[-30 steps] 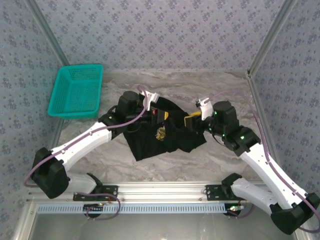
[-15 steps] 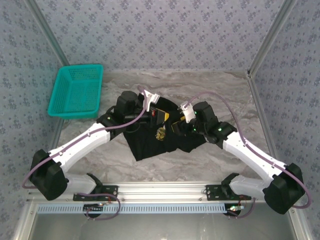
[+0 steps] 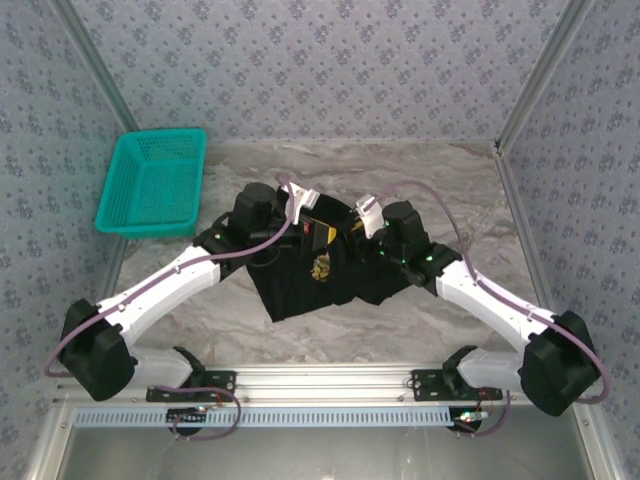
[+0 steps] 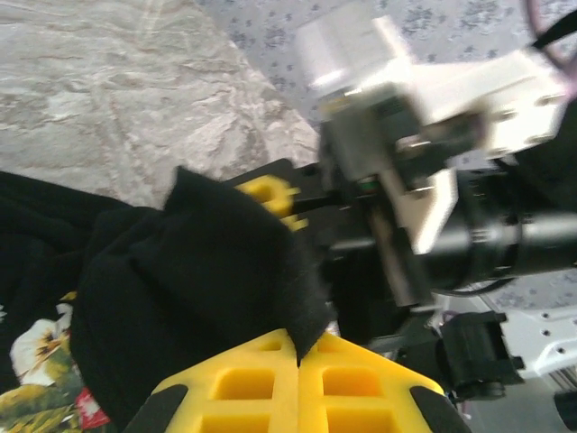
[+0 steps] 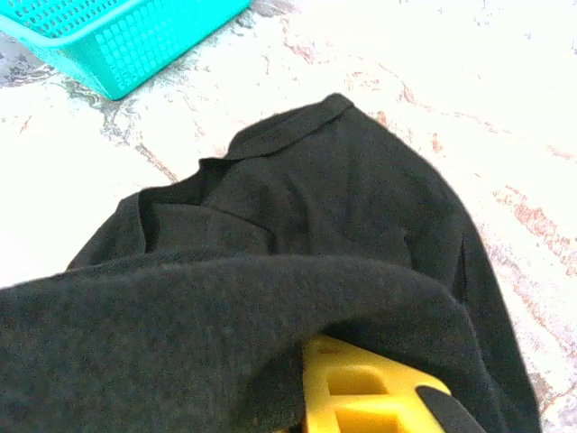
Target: Fold the inside-out t-shirt
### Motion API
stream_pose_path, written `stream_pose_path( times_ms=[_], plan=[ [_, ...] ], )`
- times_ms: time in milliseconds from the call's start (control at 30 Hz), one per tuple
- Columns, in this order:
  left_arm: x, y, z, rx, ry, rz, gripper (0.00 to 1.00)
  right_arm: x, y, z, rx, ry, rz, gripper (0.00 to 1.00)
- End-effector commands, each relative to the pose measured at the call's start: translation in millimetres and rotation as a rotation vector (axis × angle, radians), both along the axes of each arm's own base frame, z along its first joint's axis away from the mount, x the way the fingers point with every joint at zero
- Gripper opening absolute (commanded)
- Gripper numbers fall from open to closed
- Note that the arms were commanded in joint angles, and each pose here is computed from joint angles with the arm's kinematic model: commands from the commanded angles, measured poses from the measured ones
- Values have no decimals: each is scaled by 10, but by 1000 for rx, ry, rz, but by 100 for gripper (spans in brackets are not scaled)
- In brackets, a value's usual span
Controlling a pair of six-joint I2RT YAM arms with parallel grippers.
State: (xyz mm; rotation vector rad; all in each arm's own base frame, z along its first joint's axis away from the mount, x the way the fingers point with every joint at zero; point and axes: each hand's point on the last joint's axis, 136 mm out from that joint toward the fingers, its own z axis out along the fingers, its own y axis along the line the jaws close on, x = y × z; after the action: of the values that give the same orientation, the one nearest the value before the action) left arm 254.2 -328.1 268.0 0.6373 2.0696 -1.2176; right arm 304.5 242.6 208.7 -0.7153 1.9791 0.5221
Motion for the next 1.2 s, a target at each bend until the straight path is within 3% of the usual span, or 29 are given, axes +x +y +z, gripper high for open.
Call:
stream_pose_path(
  times_ms=[0,200,500,633,733,867,1000,1167],
  plan=[
    [183,201,50,79,-56,135,0,-126,-100,336,22,-27,7,6],
    [324,301,-42,134,-80,209,0,-420,-378,378,22,85,-1,3],
    [517,406,-125,211,-118,304,0,-551,-384,691,251,258,117,8],
    [487,331,-113,193,-119,258,0,-518,-409,724,288,270,111,0],
    [463,312,-98,183,-127,241,0,-477,-397,811,351,272,119,0],
    [555,403,-227,260,-127,294,0,-437,-450,1091,463,254,128,0],
    [631,447,-334,309,-97,334,11,-427,-527,1282,516,231,117,0],
    [519,350,-300,250,-72,277,38,-390,-525,1282,553,249,101,0]
  ],
)
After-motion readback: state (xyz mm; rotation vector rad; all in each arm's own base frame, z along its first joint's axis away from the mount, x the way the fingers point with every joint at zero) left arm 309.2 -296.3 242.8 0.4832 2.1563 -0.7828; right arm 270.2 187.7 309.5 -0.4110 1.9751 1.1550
